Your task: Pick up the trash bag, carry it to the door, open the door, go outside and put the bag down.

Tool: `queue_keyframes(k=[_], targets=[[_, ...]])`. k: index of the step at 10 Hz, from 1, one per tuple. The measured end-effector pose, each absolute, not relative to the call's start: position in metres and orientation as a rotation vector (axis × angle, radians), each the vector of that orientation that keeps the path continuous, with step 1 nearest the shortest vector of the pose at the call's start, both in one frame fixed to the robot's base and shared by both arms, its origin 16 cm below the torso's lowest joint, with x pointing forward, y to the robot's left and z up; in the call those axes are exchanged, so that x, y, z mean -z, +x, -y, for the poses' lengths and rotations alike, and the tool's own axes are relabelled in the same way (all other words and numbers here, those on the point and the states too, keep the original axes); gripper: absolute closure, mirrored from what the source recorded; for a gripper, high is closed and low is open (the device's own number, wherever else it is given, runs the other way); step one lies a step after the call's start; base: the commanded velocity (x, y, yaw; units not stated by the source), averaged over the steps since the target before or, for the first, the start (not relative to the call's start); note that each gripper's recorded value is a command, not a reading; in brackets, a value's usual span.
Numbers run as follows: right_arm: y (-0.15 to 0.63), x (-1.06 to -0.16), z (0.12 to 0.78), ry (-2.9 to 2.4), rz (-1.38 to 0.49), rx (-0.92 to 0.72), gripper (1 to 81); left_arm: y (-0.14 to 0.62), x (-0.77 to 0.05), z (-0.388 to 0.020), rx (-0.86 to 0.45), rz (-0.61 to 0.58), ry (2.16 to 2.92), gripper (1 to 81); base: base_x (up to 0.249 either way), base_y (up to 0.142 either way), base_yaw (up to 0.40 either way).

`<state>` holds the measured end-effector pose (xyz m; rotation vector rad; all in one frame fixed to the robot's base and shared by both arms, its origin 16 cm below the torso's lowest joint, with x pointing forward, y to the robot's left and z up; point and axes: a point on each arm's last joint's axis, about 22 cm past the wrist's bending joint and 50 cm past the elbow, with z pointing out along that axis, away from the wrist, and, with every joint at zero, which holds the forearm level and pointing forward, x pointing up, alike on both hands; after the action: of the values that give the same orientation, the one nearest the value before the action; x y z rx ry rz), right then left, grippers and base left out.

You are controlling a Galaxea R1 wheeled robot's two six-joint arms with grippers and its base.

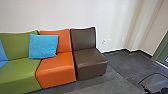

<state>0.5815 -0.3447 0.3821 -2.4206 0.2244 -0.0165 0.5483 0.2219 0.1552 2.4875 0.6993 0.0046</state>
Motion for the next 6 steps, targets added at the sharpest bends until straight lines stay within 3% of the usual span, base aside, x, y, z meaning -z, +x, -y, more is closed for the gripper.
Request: queue_keyframes(k=[3, 6], targets=[[0.576, -0.332, 0.327, -2.402, -0.219, -0.046, 1.0, 0.538, -0.104, -0.231, 0.029, -0.781, 2.501, 1.0, 0.0, 0.0, 0.0], [0.563, -0.286, 0.319, -2.389, -0.233, -0.109, 1.0, 0.556, -0.075, -0.222, 0.05, -0.76, 2.493, 1.0, 0.0, 0.0, 0.0]])
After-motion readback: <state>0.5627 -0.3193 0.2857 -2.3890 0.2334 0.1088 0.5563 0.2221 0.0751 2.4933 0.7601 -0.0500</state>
